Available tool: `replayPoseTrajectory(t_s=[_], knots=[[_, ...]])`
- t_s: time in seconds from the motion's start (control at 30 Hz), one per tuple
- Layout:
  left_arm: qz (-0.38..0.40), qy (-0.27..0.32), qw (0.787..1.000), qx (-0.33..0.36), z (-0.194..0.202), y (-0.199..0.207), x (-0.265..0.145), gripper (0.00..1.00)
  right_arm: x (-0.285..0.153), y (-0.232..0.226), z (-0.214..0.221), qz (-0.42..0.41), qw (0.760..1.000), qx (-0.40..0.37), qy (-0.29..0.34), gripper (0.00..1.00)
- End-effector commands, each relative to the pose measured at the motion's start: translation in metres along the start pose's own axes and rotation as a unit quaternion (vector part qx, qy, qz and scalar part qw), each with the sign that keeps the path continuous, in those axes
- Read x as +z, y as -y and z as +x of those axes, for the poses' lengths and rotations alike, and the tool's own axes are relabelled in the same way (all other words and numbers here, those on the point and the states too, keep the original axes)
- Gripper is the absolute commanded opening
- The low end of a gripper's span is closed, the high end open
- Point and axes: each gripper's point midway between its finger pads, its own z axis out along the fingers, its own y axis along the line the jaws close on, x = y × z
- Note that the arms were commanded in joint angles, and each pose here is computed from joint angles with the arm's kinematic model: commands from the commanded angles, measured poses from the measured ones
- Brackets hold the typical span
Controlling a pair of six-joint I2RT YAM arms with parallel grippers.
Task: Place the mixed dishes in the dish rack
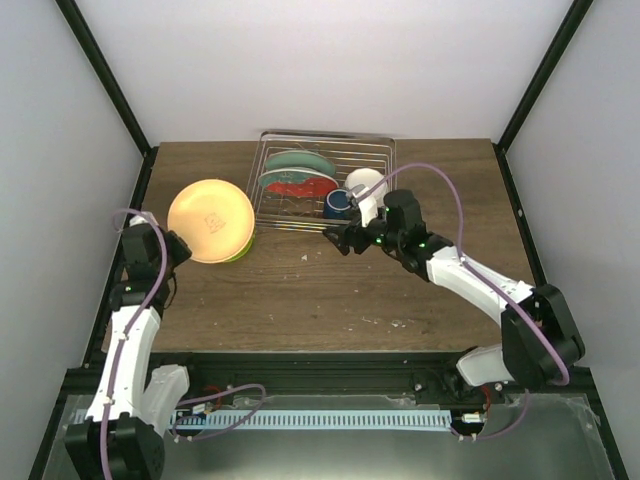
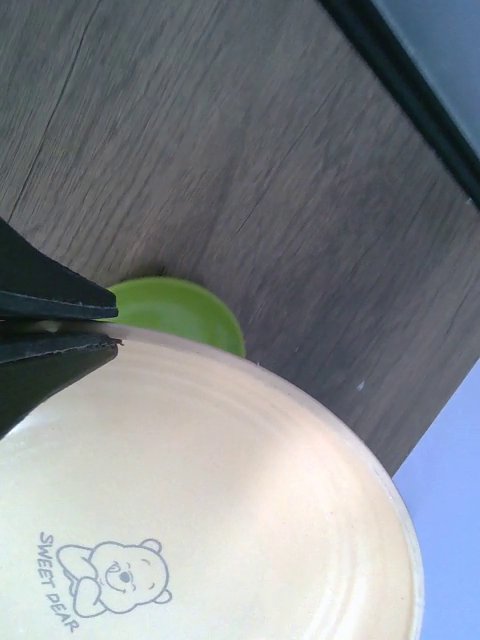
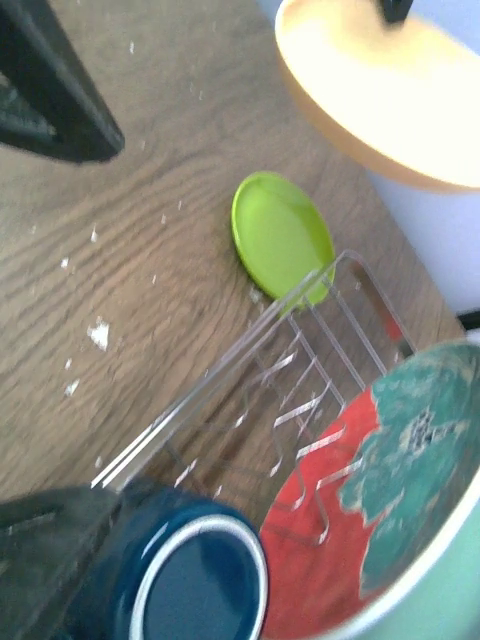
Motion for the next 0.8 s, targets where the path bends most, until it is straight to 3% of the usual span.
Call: replayPoseTrajectory(t_s=[0.0, 0.23, 0.47, 0.77], knots=[[0.089, -0.010, 0.996, -0.021, 0.012, 0.027, -0.001, 0.00, -0.001, -0.036, -0.041, -0.105, 0.993, 0.026, 0.052, 0.97], [0.162, -0.044, 0.986, 0.009, 0.052, 0.071, -0.003, 0.00, 0.009, -0.060, -0.040, -0.202, 0.976, 0.064, 0.047, 1.00], [0.196, -0.060, 0.978, 0.029, 0.073, 0.101, -0.008, 0.00, 0.023, -0.060, -0.022, -0.217, 0.972, 0.088, 0.018, 0.99], [0.210, -0.070, 0.974, 0.039, 0.087, 0.108, -0.007, 0.00, 0.044, -0.065, -0.010, -0.238, 0.965, 0.110, -0.001, 0.95]])
